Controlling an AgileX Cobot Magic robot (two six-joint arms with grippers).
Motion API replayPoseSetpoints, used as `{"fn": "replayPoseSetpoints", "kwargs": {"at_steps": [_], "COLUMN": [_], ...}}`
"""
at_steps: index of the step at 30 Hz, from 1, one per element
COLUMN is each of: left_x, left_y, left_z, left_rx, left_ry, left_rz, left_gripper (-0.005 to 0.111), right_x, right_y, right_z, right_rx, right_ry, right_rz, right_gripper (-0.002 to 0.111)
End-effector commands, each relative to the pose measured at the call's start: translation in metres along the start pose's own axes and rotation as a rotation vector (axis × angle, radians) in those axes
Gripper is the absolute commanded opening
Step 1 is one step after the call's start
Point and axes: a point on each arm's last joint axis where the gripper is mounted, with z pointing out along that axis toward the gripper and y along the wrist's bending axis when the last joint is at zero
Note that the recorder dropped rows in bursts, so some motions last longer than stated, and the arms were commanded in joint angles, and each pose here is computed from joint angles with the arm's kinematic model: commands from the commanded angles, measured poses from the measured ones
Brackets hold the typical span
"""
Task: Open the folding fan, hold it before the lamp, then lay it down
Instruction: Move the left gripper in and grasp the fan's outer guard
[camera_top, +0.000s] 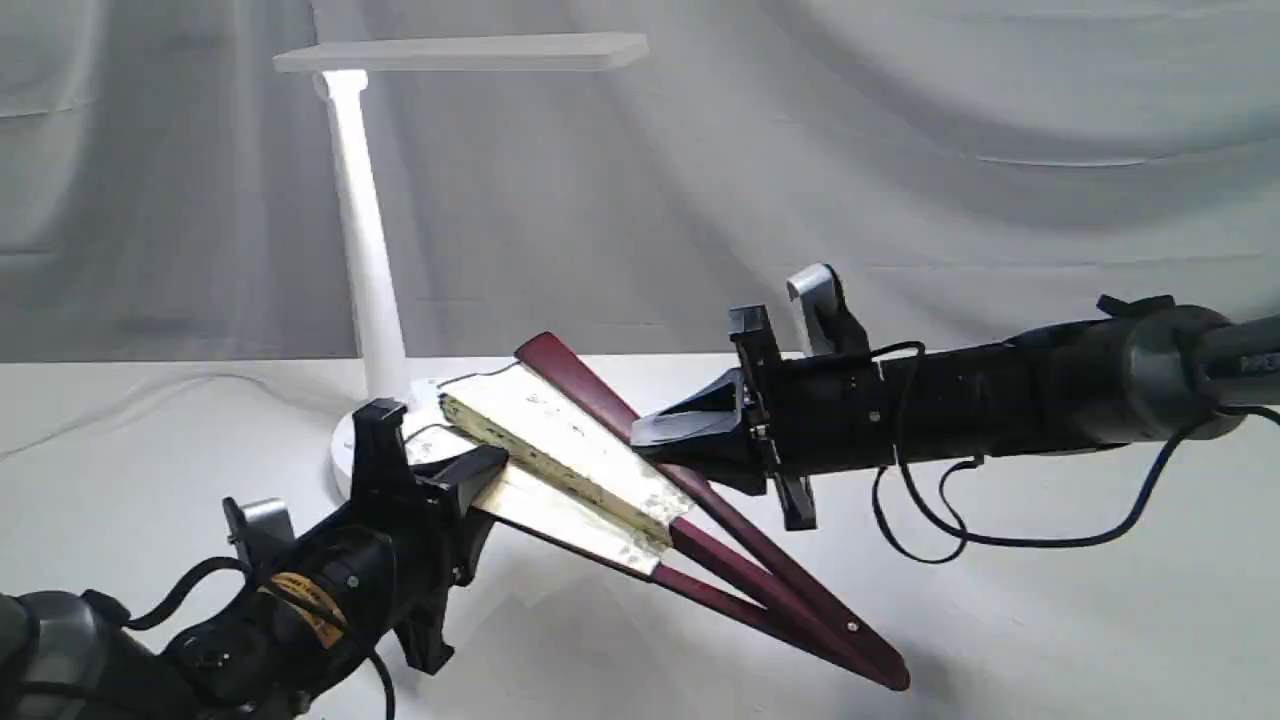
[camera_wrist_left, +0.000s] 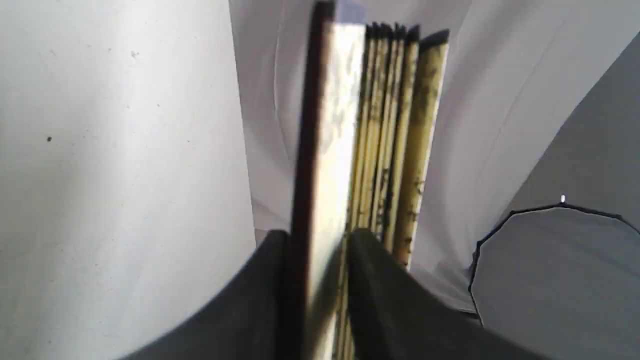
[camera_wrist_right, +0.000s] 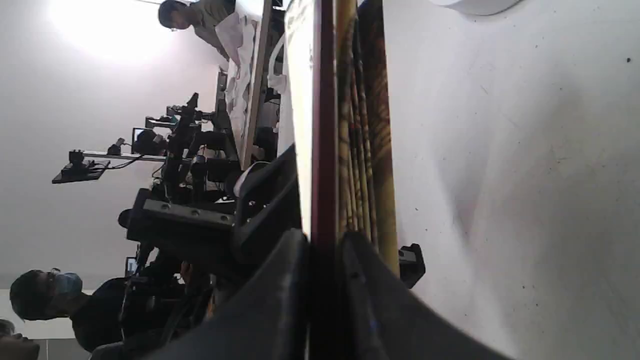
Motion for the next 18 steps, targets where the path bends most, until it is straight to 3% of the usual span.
{"fn": "replayPoseSetpoints", "kwargs": {"at_steps": [1,4,8,18], "left_x": [0.0026,0.0027,0.0037,0.0054], "left_y": [-0.0039,-0.0047,-0.0031,-0.0045], "left_z": [0.0007,0.0006,0.0002,0.0001], "left_rx": [0.049,0.058,0.043,0.059], "left_ry": [0.020,0.021,0.031,0.050], "left_rz": [0.005,0.005,0.010,0.019], "left_gripper": [0.021,0.020,0.001,0.000], "right_x": [0.0017,0.0017,0.0017,0.0029], "right_y": [0.0068,0.0068,0.0068,0.0057], "right_z": [-0.0014,-0.0014,-0.0014,-0.0014], "right_rx": [-0.014,-0.014,-0.014,-0.002], "right_ry": [0.006,0.006,0.006,0.019], "right_rz": [-0.008,-0.008,-0.008,-0.012], "right_gripper": [0.000,0.000,0.000,0.000]}}
